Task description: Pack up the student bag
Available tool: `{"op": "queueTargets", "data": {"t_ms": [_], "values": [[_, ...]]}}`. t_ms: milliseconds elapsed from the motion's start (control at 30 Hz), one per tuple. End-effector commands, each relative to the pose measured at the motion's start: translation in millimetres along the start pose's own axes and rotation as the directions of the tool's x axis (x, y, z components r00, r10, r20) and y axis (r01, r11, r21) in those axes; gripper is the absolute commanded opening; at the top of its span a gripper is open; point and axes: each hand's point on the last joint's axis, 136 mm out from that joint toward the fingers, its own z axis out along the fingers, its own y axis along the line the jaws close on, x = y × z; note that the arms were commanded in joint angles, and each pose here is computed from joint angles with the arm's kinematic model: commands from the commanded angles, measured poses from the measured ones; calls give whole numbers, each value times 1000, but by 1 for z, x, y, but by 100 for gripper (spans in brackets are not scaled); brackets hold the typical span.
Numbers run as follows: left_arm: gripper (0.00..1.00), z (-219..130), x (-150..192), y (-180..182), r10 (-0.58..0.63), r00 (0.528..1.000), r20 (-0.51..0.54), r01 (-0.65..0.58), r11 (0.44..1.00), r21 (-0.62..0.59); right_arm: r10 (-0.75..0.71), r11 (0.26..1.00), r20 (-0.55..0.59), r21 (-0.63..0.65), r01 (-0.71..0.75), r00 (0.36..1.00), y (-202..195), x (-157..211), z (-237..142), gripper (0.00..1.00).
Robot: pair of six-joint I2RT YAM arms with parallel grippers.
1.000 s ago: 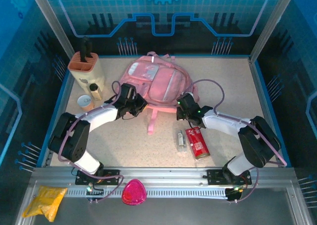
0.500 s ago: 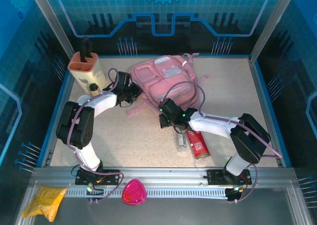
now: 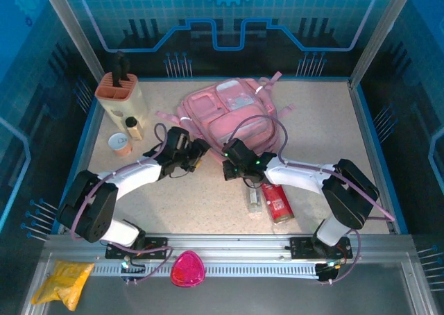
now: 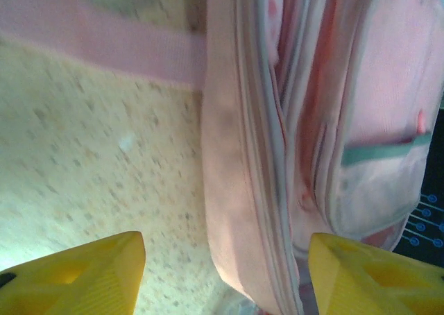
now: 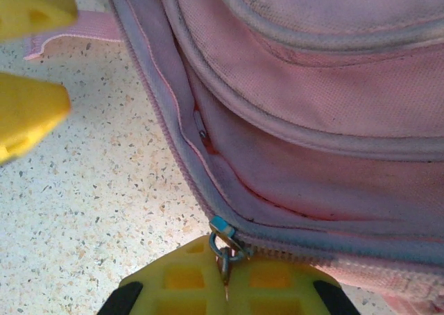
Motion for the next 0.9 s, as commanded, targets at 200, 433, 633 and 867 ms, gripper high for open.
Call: {"op": "queueTargets", "data": {"t_ms": [200, 433, 633, 867], "values": [[57, 39, 10, -29, -89, 996, 10, 88, 994, 61, -7, 1000, 6, -23, 7, 1000, 9, 0, -8, 0], [11, 45, -1, -25, -46, 997, 55, 45, 999, 19, -32, 998, -20, 57, 33, 999, -10, 9, -15, 0], [0, 20, -43, -3, 10, 993, 114, -2, 997, -74, 8, 986, -37, 167, -1, 999, -54, 25, -37, 0], [0, -5, -96, 3, 88, 986, 142, -71, 990, -121, 92, 972, -81, 224, -71, 992, -110, 35, -47, 0]]}}
